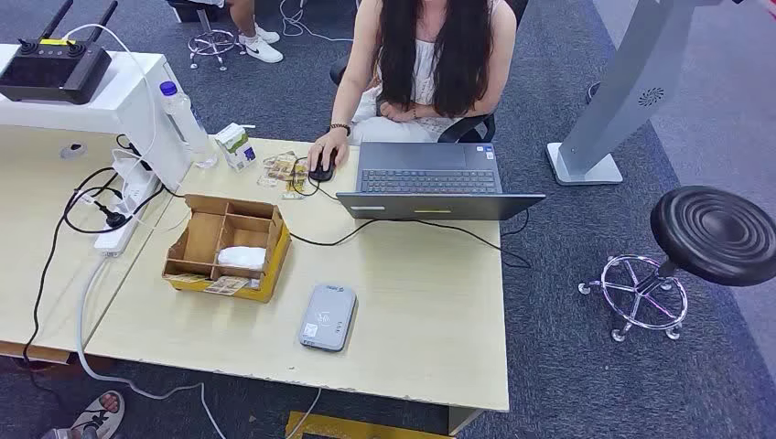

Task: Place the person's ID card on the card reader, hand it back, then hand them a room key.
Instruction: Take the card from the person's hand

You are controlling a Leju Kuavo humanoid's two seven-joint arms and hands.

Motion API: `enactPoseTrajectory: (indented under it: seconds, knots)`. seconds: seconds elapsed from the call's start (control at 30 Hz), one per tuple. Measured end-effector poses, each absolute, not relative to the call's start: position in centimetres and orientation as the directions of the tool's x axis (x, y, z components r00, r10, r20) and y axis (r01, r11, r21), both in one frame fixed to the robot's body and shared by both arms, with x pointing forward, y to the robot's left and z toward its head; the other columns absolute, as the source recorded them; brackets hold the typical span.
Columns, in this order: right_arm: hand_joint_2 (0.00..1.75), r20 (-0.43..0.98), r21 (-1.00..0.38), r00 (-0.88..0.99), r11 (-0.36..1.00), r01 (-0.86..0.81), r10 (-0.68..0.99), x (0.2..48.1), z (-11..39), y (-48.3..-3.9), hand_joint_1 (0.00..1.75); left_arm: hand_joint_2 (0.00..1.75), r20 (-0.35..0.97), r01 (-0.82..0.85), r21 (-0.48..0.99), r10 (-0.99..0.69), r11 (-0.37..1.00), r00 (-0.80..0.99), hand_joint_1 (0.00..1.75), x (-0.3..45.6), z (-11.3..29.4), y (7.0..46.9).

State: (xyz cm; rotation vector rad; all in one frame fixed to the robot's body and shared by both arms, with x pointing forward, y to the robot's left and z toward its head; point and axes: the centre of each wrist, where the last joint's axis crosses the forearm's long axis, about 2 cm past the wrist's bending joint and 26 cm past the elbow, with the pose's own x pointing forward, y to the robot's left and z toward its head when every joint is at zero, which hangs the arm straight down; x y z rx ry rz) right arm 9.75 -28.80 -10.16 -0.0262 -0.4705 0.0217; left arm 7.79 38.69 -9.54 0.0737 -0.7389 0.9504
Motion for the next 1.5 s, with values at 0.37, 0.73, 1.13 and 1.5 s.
enactPoseTrajectory:
  seconds: [0.37,0.73,1.13,1.5]
  knots:
    - [0.00,0.454,-0.063,0.890,0.998,-0.003,0.031,11.3,-9.8,-28.4,0.00,1.75,0.704,-0.829,-0.400,0.711,0.391,-0.004,0.00,9.2,-8.7,41.1]
    - [0.00,0.432,-0.118,0.902,0.989,0.086,-0.027,10.6,-10.0,-27.9,0.00,1.75,0.754,-0.766,-0.520,0.624,0.379,-0.203,0.00,9.8,-7.7,41.6]
    - [0.00,0.390,-0.260,0.910,0.932,0.252,-0.137,8.3,-10.3,-26.6,0.00,1.75,0.743,-0.578,-0.668,0.458,0.468,-0.488,0.00,8.4,-4.5,41.1]
    - [0.87,0.347,-0.323,0.914,0.888,0.328,-0.211,6.8,-10.5,-25.5,0.00,1.75,0.727,-0.507,-0.663,0.312,0.550,-0.612,0.00,6.0,-1.5,40.9]
